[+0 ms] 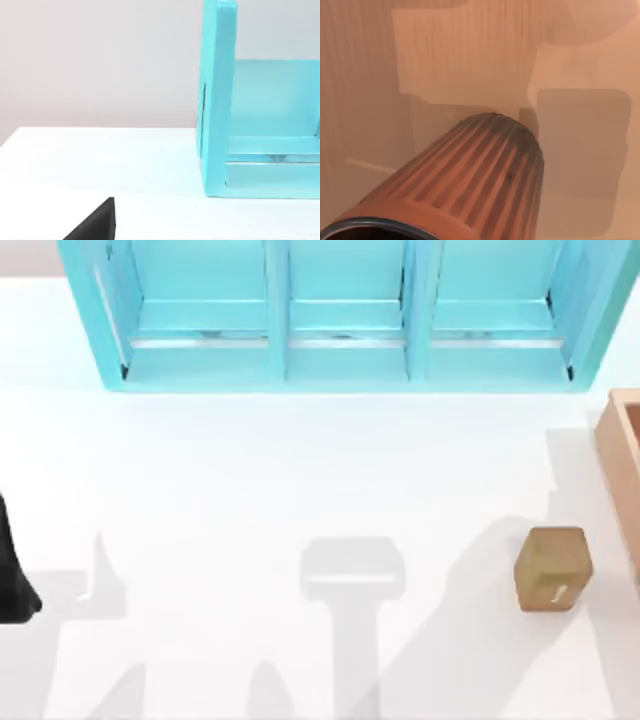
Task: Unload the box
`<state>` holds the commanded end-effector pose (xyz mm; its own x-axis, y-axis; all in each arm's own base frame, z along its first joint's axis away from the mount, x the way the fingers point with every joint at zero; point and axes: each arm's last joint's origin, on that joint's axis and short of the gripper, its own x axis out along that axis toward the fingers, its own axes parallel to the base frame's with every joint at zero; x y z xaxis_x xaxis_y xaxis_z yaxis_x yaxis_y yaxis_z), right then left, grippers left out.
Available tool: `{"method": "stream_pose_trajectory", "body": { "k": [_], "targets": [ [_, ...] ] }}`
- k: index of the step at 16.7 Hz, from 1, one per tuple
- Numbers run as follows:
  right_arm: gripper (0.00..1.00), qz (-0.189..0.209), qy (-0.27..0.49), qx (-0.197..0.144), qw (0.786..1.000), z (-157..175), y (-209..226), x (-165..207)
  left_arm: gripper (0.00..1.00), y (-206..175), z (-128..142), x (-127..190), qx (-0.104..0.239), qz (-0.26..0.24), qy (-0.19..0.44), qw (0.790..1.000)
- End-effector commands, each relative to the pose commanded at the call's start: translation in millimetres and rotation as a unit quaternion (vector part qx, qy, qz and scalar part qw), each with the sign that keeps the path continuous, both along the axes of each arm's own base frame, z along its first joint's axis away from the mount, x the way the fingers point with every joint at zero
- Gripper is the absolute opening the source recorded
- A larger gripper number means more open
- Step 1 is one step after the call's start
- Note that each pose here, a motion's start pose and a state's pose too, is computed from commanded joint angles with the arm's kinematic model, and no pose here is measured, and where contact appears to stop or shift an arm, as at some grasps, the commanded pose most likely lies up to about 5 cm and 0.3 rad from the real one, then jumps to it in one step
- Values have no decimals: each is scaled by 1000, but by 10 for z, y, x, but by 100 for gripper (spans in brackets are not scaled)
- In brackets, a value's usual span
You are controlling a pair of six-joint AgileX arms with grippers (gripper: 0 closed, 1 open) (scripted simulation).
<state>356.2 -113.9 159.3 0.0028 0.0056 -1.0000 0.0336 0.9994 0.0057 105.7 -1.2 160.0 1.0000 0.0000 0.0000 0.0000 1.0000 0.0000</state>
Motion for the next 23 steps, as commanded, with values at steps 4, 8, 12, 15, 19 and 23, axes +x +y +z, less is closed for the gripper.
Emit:
{"method": "stream_pose_trajectory", "body": {
  "k": [4, 8, 12, 15, 19, 23],
  "targets": [
    [92, 0, 0, 0, 1000, 0, 0, 0, 100, 0, 0, 0, 0, 0, 0, 1000],
    [62, 0, 0, 0, 1000, 0, 0, 0, 100, 0, 0, 0, 0, 0, 0, 1000],
    [32, 0, 0, 0, 1000, 0, 0, 0, 100, 0, 0, 0, 0, 0, 0, 1000],
    [10, 0, 0, 0, 1000, 0, 0, 0, 100, 0, 0, 0, 0, 0, 0, 1000],
    [0, 0, 0, 0, 1000, 0, 0, 0, 100, 0, 0, 0, 0, 0, 0, 1000],
    [0, 0, 0, 0, 1000, 0, 0, 0, 100, 0, 0, 0, 0, 0, 0, 1000]
  ]
}}
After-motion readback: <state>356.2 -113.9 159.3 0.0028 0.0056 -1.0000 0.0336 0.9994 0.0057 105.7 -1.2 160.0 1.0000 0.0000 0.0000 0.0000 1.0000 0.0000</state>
